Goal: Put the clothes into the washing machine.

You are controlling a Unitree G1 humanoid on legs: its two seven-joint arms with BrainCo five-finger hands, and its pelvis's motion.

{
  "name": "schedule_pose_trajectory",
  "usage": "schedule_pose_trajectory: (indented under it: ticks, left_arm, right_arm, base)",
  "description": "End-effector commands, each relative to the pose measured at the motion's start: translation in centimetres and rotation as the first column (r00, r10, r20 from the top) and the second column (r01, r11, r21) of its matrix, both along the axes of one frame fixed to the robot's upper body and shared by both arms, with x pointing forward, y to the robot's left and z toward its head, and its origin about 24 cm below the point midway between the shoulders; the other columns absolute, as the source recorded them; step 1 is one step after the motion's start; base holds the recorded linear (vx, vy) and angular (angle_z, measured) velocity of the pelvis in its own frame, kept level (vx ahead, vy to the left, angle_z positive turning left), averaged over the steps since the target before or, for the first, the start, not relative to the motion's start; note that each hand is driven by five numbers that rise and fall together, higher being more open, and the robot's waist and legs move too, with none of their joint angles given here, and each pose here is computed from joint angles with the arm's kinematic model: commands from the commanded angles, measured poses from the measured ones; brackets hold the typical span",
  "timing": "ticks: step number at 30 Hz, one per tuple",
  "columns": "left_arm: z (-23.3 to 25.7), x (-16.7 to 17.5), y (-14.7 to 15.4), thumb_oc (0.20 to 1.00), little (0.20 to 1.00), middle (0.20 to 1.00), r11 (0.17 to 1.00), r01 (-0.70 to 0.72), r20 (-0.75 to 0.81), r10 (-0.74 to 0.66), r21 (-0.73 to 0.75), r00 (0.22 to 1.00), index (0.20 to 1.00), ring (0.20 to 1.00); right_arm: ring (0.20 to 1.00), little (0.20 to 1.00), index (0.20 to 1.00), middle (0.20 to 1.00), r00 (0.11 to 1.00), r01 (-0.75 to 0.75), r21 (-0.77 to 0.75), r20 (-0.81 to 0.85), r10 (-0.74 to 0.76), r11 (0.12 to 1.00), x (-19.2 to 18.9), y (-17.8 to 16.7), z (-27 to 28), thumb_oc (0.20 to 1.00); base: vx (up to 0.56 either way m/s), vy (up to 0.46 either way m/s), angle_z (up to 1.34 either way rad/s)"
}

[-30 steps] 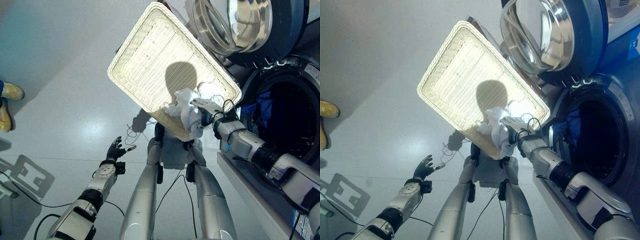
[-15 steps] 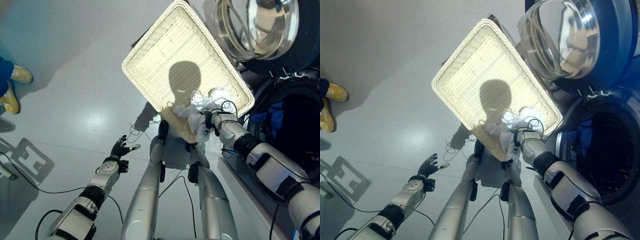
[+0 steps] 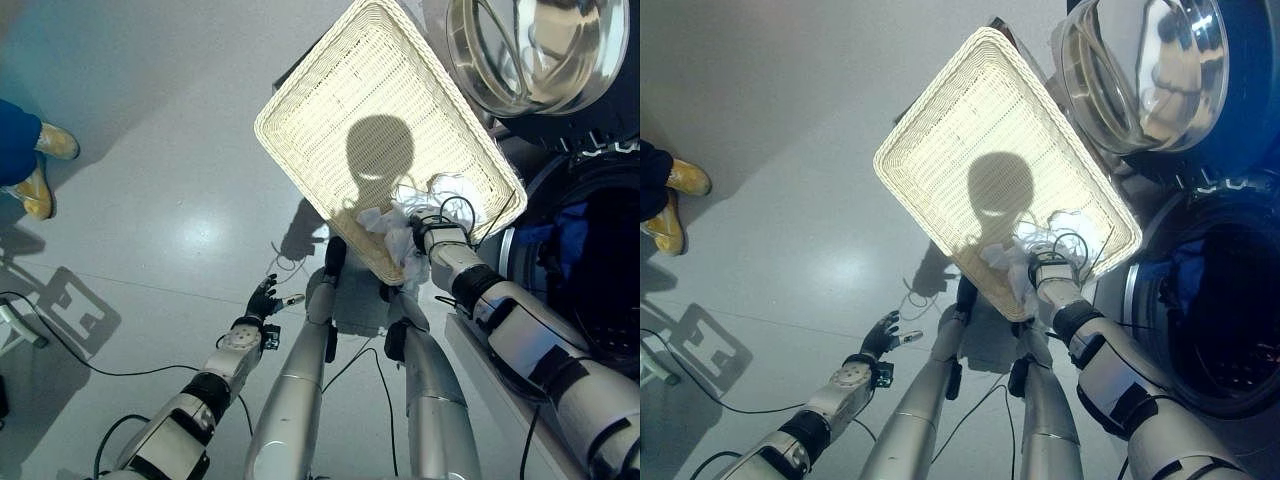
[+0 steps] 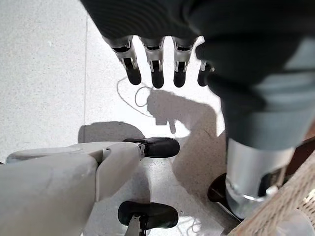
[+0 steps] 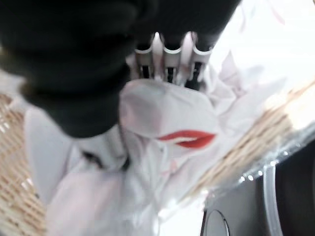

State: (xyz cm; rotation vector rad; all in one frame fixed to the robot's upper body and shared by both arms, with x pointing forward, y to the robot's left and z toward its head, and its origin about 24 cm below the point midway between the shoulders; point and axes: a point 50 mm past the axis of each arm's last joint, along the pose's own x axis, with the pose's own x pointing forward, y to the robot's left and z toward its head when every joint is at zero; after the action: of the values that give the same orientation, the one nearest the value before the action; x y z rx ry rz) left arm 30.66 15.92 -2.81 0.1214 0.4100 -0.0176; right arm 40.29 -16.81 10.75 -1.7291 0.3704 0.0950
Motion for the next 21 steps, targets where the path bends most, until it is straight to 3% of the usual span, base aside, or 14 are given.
schedule_pose_trajectory:
  ticks: [1,6,9,10,11,12,13,14,15,16,17,18,20,21]
  left_arm:
    - [0.6,0.6,-1.8,1.000,1.000,1.000,1.000,0.018,0.027,-0.017,-0.018,0.999,1.000,1.000]
    - [0.8,0.9,-1.4,1.000,1.000,1.000,1.000,0.022,0.022,-0.021,-0.016,1.000,1.000,1.000]
    - [0.9,0.9,-1.0,1.000,1.000,1.000,1.000,0.020,0.020,-0.020,-0.001,1.000,1.000,1.000]
    - [1.0,0.8,-0.7,1.000,1.000,1.000,1.000,0.013,0.019,-0.013,0.003,1.000,1.000,1.000]
    - [0.9,0.5,-0.1,1.000,1.000,1.000,1.000,0.001,0.018,-0.001,0.012,1.000,1.000,1.000]
    - [0.9,0.4,0.0,1.000,1.000,1.000,1.000,-0.003,0.016,0.003,0.014,1.000,1.000,1.000]
    - [0.4,-0.3,0.3,1.000,1.000,1.000,1.000,-0.027,0.010,0.027,0.015,1.000,1.000,1.000]
    - [0.3,-0.4,0.4,1.000,1.000,1.000,0.999,-0.031,0.009,0.031,0.015,0.999,1.000,1.000]
    - [-0.1,-1.0,0.6,1.000,1.000,1.000,0.998,-0.059,0.001,0.059,0.012,0.998,1.000,1.000]
    - [-0.2,-1.1,0.7,1.000,1.000,1.000,0.998,-0.060,0.000,0.060,0.012,0.998,1.000,1.000]
    - [-0.2,-1.2,0.7,1.000,1.000,1.000,0.998,-0.065,-0.001,0.065,0.013,0.998,1.000,1.000]
    - [-0.7,-1.7,1.2,1.000,1.000,1.000,0.995,-0.097,-0.011,0.097,0.008,0.995,1.000,1.000]
    - [-1.3,-2.1,2.2,1.000,1.000,1.000,0.990,-0.144,-0.026,0.144,0.005,0.989,1.000,1.000]
    - [-1.4,-2.2,2.3,1.000,1.000,1.000,0.989,-0.151,-0.028,0.151,0.006,0.988,1.000,1.000]
  right_arm:
    - [0.200,0.200,0.200,0.200,0.997,0.052,0.072,-0.057,-0.048,0.996,-1.5,-2.6,-3.8,0.200]
    - [0.200,0.200,0.200,0.200,0.996,0.039,0.283,0.061,-0.058,0.958,-1.3,-3.0,-3.1,0.200]
    - [0.200,0.200,0.200,0.200,0.981,0.015,0.517,0.157,-0.113,0.856,-1.0,-3.0,-1.9,0.200]
    - [0.200,0.200,0.200,0.200,0.964,-0.021,0.658,0.212,-0.159,0.752,-0.9,-2.9,-0.9,0.200]
    - [0.200,0.200,0.200,0.200,0.945,-0.060,0.823,0.229,-0.233,0.565,-0.9,-2.8,0.4,0.200]
    - [0.200,0.200,0.200,0.200,0.943,-0.070,0.861,0.222,-0.250,0.503,-1.0,-2.8,0.7,0.200]
    - [0.200,0.200,0.200,0.200,0.934,-0.134,0.968,0.195,-0.298,0.213,-1.5,-2.3,1.6,0.200]
    - [0.200,0.200,0.200,0.200,0.934,-0.144,0.979,0.181,-0.306,0.142,-1.7,-2.2,1.6,0.200]
    - [0.200,0.200,0.200,0.200,0.950,-0.166,0.973,0.113,-0.292,-0.163,-2.5,-1.5,1.5,0.200]
    - [0.200,0.200,0.200,0.200,0.953,-0.163,0.969,0.106,-0.282,-0.187,-2.6,-1.5,1.4,0.200]
    - [0.200,0.200,0.200,0.200,0.958,-0.164,0.946,0.085,-0.274,-0.279,-2.7,-1.4,1.4,0.200]
    - [0.200,0.200,0.200,0.200,0.986,-0.113,0.807,0.020,-0.164,-0.580,-4.0,-0.3,0.6,0.200]
    - [0.200,0.200,0.200,0.200,1.000,0.019,0.511,-0.003,0.020,-0.860,-6.0,2.0,-0.9,0.200]
    - [0.200,0.200,0.200,0.200,0.999,0.042,0.451,0.000,0.048,-0.892,-6.3,2.3,-1.1,0.200]
  base:
    - [0.00,0.040,0.00]
    - [0.00,0.000,0.00]
    - [-0.01,-0.028,0.00]
    - [-0.03,-0.057,0.00]
    - [-0.02,-0.045,0.00]
    - [0.00,0.000,0.00]
    - [0.00,0.000,0.00]
    - [-0.03,0.050,-0.05]
    - [-0.02,0.049,-0.09]
    - [-0.02,0.050,-0.15]
    - [-0.03,0.057,-0.19]
    - [-0.03,0.078,-0.21]
    - [-0.03,0.089,-0.25]
    - [-0.03,0.063,-0.33]
